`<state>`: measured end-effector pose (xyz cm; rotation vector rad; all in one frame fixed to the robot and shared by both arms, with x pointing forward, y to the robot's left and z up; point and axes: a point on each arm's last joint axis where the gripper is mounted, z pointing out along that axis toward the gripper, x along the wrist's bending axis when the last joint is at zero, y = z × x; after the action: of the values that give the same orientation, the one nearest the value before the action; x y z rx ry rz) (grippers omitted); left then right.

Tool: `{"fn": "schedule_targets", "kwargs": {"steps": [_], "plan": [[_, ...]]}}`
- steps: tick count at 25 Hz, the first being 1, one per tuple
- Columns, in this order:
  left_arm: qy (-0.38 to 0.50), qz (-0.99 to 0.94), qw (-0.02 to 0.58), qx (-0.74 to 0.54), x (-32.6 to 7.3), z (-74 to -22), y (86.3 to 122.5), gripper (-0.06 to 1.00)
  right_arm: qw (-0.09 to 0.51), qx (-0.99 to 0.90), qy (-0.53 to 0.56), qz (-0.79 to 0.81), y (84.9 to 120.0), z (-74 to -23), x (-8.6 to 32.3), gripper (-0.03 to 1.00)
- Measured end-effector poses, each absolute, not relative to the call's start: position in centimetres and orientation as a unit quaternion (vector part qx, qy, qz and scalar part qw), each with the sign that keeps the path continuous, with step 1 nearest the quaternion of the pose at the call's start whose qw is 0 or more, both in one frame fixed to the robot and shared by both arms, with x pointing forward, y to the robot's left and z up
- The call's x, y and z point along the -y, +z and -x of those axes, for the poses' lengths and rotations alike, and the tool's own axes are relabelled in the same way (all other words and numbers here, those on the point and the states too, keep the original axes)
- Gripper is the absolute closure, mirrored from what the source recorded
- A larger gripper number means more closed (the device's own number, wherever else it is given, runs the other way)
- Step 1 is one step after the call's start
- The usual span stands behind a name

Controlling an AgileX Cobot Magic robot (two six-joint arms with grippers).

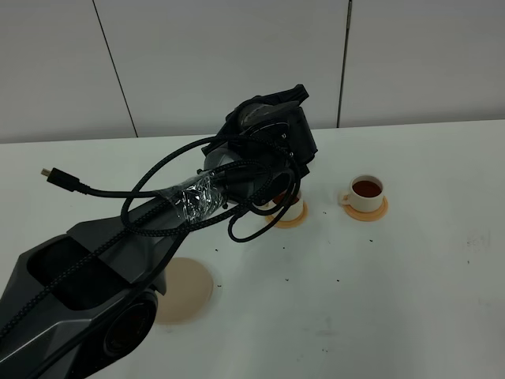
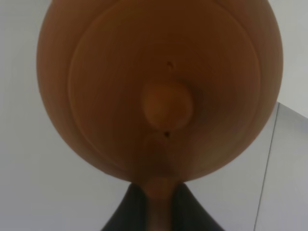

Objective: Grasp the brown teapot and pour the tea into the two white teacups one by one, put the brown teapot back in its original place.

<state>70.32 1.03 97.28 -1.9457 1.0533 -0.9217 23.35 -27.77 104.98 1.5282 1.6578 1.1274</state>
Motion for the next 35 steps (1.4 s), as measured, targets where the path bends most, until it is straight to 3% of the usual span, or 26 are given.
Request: {"fn": "schedule_targets", "kwargs": {"steps": [35], "plan": [[-0.355,0.744,0.369,-0.43,-0.54,-70.06,97.3,0.77,0.305,-0.626,0.426,-0.578,104.98,-23.35,27.77,0.73]]}}
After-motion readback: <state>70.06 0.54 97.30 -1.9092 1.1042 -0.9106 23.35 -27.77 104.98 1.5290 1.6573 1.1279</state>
